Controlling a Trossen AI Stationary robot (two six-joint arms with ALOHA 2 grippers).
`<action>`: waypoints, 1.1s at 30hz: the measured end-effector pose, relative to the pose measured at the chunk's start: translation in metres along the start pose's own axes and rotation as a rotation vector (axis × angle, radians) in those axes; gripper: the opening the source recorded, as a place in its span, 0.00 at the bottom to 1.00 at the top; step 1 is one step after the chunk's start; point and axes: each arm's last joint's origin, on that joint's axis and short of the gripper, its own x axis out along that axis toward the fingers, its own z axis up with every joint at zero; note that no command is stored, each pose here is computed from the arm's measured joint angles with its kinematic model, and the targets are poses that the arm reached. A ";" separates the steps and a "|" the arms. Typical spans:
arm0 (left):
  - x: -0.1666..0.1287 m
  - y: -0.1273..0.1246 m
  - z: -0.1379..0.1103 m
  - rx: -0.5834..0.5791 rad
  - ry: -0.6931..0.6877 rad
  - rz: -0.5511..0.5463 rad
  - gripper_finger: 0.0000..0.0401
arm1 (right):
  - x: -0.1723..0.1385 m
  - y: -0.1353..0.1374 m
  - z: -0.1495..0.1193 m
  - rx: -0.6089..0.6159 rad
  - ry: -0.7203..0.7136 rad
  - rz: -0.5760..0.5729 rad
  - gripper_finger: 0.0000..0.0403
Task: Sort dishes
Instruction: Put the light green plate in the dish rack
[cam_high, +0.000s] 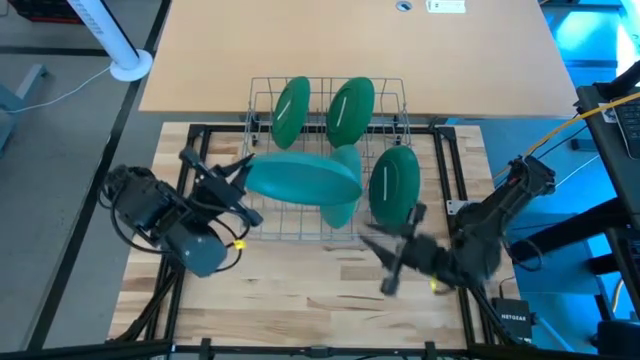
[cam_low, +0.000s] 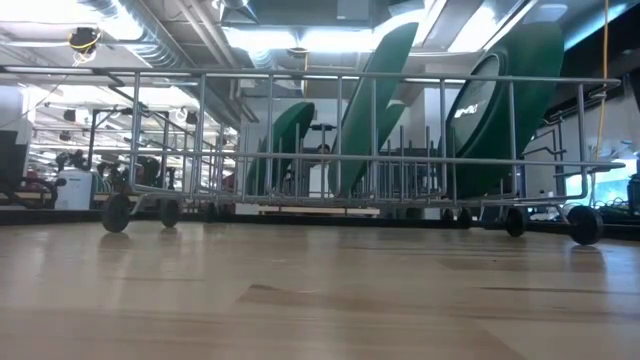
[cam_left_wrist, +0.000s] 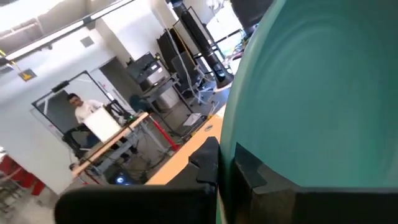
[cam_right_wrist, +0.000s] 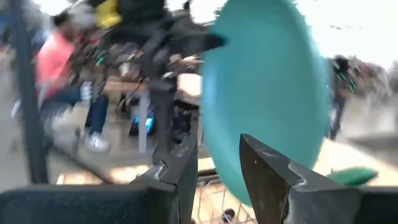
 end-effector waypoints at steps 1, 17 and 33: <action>0.002 0.001 0.000 0.017 0.003 0.005 0.00 | 0.007 -0.005 0.001 0.059 -0.011 -0.028 0.31; 0.064 -0.014 -0.023 0.547 0.173 0.164 0.00 | 0.083 -0.068 0.011 0.453 -0.262 -0.029 0.31; 0.084 -0.010 -0.029 0.639 0.238 0.206 0.00 | 0.128 -0.127 -0.004 0.592 -0.261 -0.143 0.31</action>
